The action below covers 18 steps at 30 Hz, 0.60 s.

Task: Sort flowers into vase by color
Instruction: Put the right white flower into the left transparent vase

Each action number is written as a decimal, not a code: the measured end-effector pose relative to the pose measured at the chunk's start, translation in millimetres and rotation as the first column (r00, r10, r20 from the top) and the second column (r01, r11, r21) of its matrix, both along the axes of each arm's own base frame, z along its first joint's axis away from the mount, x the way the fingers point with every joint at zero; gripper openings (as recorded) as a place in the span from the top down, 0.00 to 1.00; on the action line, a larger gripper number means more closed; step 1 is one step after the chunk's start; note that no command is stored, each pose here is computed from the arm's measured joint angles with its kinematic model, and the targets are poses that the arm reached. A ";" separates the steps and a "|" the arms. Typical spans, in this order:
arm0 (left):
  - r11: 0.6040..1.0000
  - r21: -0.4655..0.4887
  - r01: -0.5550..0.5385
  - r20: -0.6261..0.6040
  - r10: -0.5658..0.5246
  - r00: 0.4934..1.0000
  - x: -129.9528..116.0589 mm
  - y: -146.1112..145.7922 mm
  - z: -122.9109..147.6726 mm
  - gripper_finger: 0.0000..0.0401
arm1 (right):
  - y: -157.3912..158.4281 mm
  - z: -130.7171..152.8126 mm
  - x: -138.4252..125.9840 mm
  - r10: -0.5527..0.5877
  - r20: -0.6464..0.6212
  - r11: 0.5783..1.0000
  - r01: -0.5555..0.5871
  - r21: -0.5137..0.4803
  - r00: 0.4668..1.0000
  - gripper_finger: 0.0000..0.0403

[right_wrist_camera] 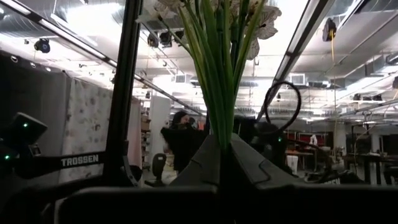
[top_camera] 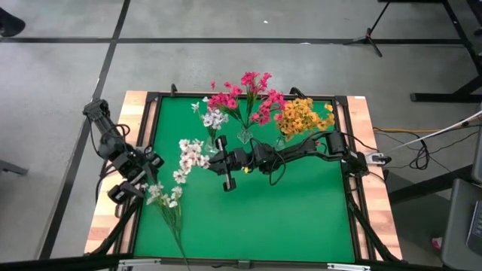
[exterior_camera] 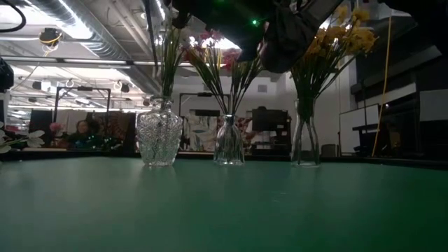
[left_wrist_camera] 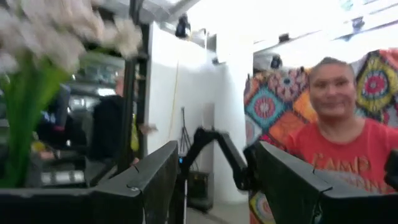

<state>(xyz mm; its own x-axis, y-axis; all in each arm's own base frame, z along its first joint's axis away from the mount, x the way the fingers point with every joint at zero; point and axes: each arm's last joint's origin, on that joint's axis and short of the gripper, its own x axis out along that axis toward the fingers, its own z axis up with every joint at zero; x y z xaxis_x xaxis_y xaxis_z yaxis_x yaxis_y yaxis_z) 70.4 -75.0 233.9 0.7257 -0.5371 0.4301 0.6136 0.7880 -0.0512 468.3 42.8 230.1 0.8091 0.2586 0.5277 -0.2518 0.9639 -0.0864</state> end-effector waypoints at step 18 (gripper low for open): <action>0.978 -0.208 0.025 0.065 -0.012 0.998 -5.3 7.6 14.8 0.47 | 0.0 0.2 -0.2 0.015 -0.004 1.000 -0.015 0.023 1.000 0.97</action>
